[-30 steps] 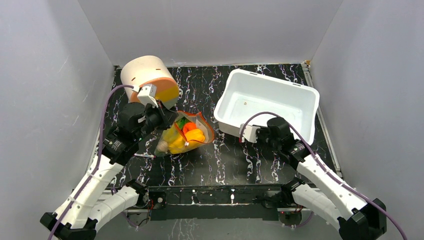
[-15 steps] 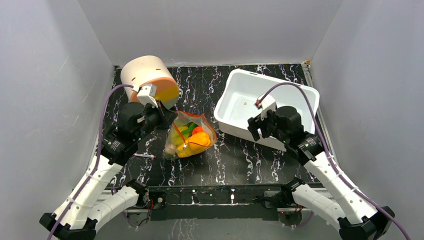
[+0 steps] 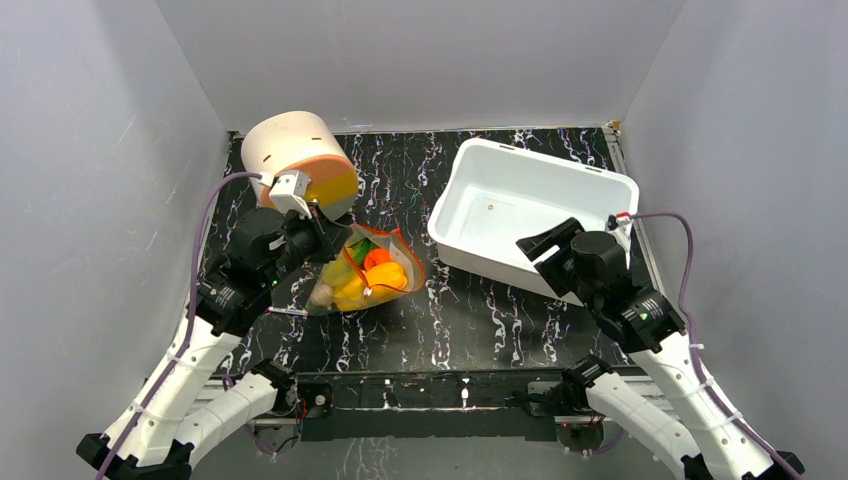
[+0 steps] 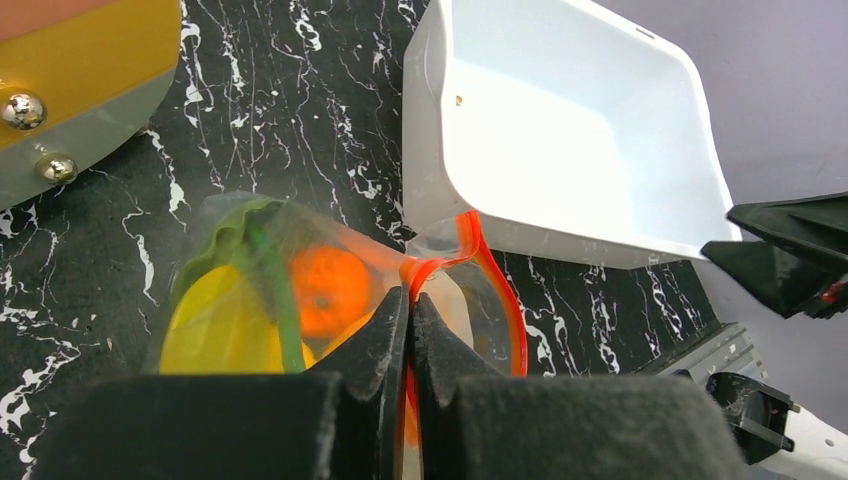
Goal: Place the food in the zip-top bag and seal the zipper
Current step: Pick up the bin at the center of the board.
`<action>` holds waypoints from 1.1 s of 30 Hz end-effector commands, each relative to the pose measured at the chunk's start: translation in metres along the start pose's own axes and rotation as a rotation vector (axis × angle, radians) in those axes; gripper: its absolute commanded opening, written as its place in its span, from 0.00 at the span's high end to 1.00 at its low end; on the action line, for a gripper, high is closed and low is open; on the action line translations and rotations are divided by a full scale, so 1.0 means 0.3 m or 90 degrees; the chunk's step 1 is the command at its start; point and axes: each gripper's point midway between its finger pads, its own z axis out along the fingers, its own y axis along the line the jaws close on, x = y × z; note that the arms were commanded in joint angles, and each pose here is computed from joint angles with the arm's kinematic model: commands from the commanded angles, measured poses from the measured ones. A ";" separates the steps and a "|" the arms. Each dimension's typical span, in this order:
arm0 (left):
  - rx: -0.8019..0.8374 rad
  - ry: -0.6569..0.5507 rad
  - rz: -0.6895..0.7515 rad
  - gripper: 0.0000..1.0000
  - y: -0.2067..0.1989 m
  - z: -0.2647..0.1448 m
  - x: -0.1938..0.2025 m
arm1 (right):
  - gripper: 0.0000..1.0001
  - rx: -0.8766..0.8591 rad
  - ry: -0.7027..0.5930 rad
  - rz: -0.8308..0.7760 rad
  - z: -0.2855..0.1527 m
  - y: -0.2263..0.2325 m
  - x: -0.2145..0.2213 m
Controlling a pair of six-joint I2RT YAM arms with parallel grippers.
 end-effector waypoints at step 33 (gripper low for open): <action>0.020 -0.042 -0.011 1.00 -0.030 -0.058 -0.052 | 1.00 0.242 -0.279 -0.083 0.155 -0.222 -0.218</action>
